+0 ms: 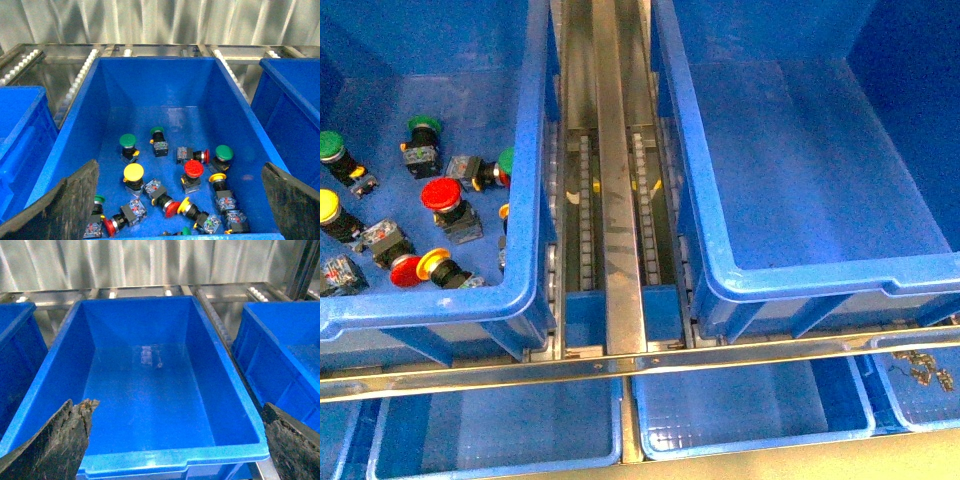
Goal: Pick red and yellow buttons and place in box
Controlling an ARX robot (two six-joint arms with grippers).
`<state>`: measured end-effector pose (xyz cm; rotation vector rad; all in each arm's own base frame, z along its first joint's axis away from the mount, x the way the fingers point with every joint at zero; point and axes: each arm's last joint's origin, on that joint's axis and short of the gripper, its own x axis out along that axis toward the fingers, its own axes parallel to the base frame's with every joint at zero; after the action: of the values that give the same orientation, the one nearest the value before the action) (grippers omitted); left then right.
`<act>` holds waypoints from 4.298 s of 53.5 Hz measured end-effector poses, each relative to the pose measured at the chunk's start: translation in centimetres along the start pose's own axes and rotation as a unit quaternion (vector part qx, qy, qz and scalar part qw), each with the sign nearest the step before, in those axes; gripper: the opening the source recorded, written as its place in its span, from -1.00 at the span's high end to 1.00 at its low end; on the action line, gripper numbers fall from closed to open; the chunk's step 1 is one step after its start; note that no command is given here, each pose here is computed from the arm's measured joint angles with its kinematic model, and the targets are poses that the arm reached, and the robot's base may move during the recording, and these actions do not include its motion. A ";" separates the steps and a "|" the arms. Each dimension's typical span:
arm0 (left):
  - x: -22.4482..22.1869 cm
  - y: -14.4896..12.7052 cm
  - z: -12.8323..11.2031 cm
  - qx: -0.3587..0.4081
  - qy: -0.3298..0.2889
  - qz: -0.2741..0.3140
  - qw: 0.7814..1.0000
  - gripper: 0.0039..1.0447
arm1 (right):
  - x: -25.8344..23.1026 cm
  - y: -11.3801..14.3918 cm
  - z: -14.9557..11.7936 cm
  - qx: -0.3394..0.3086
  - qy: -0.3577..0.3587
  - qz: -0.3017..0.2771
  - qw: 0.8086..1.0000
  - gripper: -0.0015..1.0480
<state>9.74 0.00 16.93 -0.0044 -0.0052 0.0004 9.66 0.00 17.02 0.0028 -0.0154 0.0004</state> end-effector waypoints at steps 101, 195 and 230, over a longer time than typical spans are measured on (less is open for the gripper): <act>0.0 0.0 0.0 0.000 0.000 0.000 1.000 -0.85 | 0.0 0.0 0.0 0.000 0.000 0.000 1.000 -0.89; 30.5 -1.2 -8.6 0.186 0.360 -0.273 0.873 -0.85 | 0.0 0.0 0.0 0.000 0.000 0.000 1.000 -0.89; 32.1 -1.4 -10.5 0.183 0.378 -0.279 0.864 -0.85 | 0.0 0.0 0.0 0.000 0.000 0.000 1.000 -0.89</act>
<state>41.87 -1.44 6.61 0.3802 0.7860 -0.5854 9.66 0.00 17.02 0.0029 -0.0154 0.0000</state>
